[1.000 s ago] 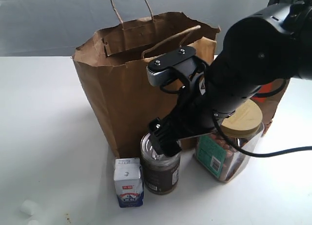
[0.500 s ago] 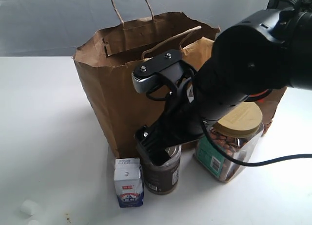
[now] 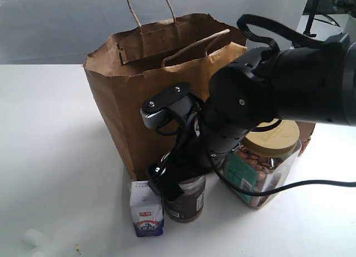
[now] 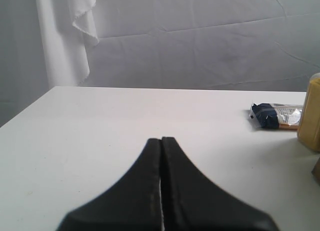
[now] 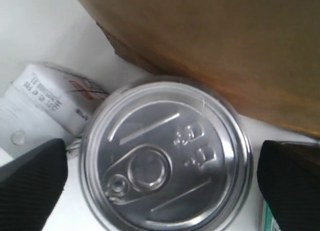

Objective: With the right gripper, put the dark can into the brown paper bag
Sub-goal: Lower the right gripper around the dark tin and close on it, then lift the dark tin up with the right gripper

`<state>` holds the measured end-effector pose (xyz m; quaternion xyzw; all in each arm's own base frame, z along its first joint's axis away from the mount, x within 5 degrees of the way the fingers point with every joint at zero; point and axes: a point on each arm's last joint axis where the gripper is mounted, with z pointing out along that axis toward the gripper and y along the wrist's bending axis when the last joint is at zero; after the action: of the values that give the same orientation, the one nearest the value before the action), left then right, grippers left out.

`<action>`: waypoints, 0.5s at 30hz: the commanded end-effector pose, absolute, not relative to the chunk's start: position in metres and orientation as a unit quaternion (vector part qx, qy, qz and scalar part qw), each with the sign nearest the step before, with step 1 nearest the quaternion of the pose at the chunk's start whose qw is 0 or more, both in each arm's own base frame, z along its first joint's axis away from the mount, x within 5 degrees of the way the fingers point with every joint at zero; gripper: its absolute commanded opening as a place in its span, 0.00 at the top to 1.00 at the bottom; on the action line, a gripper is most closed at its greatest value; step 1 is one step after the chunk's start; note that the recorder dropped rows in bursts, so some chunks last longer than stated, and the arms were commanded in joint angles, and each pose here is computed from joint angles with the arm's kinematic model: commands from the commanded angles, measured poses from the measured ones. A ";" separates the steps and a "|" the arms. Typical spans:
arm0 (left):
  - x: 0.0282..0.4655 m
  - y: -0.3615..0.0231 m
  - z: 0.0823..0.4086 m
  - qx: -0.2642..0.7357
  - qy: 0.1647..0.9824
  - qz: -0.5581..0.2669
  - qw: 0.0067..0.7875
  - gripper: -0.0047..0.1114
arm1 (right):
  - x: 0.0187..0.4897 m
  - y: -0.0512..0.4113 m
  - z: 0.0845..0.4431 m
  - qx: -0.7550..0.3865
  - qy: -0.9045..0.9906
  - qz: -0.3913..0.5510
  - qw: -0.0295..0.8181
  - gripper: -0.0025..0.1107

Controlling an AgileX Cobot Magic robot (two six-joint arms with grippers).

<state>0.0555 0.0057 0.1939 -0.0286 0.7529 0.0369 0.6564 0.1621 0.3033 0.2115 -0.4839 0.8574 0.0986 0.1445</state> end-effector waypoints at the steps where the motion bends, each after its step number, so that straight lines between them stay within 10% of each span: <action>1: 0.055 0.006 0.194 -0.030 0.750 0.037 0.660 0.96 | 0.164 0.306 0.212 -0.488 0.852 0.101 0.161 0.26; 9: 0.055 0.006 0.194 -0.030 0.750 0.037 0.660 0.96 | 0.161 0.301 0.218 -0.470 0.865 0.097 0.147 0.98; 15: 0.055 0.006 0.194 -0.030 0.750 0.037 0.660 0.96 | 0.146 0.278 0.283 -0.463 0.847 0.145 0.218 0.98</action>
<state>0.0555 0.0057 0.1939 -0.0286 0.7529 0.0369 0.6564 0.1527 0.2874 0.2534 -0.4667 0.8577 0.1207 0.1790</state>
